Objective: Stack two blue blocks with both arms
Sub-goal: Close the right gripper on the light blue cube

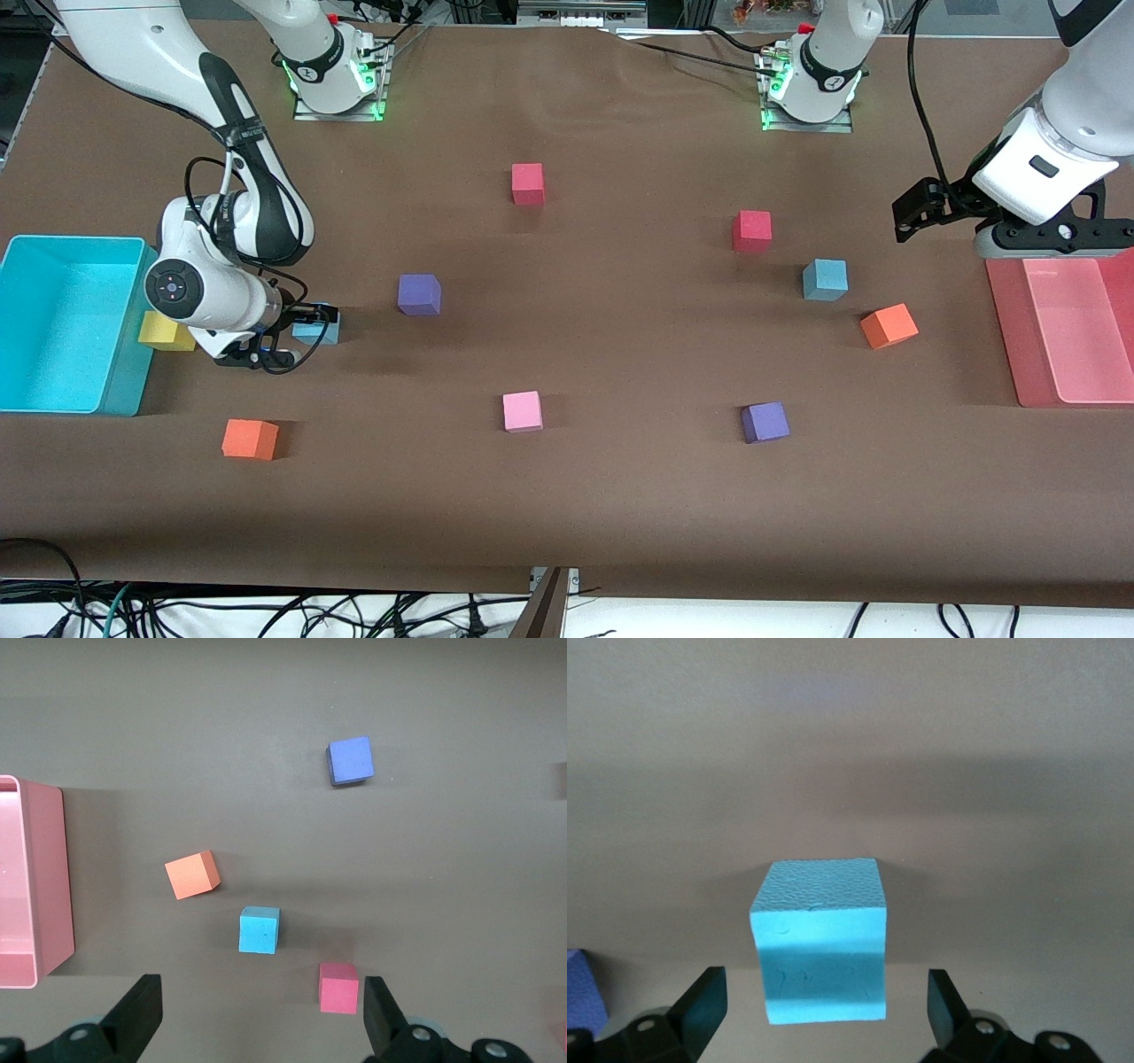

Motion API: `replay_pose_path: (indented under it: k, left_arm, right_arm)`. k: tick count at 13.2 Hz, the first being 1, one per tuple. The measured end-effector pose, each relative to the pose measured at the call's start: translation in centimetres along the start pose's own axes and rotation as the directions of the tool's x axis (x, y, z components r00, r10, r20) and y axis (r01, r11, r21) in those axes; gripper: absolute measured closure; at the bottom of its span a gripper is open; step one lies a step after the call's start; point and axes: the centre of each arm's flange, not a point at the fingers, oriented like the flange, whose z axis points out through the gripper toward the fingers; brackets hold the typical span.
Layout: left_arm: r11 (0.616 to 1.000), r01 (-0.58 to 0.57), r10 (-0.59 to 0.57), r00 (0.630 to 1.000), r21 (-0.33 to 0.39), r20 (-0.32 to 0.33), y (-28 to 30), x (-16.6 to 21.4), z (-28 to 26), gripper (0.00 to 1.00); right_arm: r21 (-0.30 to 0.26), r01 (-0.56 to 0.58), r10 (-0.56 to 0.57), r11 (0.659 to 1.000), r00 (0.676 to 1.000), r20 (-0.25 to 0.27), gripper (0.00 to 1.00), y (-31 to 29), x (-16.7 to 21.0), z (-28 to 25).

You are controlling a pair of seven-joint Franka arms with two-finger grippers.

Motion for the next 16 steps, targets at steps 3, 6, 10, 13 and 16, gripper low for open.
replay_pose_path:
  k: [3,6,10,13,16]
  left_arm:
    - [1.000,-0.001,0.001,1.000,0.000,0.000,0.1,0.0,0.0,0.00]
    - [1.000,-0.001,0.001,1.000,0.000,0.000,0.1,0.0,0.0,0.00]
    - [1.000,0.000,0.000,1.000,0.000,0.000,0.0,0.0,0.0,0.00]
    - [1.000,0.000,0.000,1.000,0.000,0.000,0.0,0.0,0.0,0.00]
    - [1.000,0.002,-0.002,1.000,0.000,0.001,-0.1,0.0,0.0,0.00]
  right_arm:
    - [-0.001,0.000,0.000,1.000,1.000,0.000,0.00,0.0,0.0,1.0]
    - [-0.002,0.000,0.000,1.000,1.000,0.004,0.00,0.0,0.2,2.0]
    - [-0.003,-0.003,0.003,1.000,1.000,0.010,0.11,0.0,0.2,2.4]
    - [-0.002,-0.029,0.029,1.000,1.000,0.008,0.44,-0.1,0.2,2.3]
    - [0.000,-0.024,0.024,1.000,1.000,-0.006,0.44,-0.8,0.5,1.6]
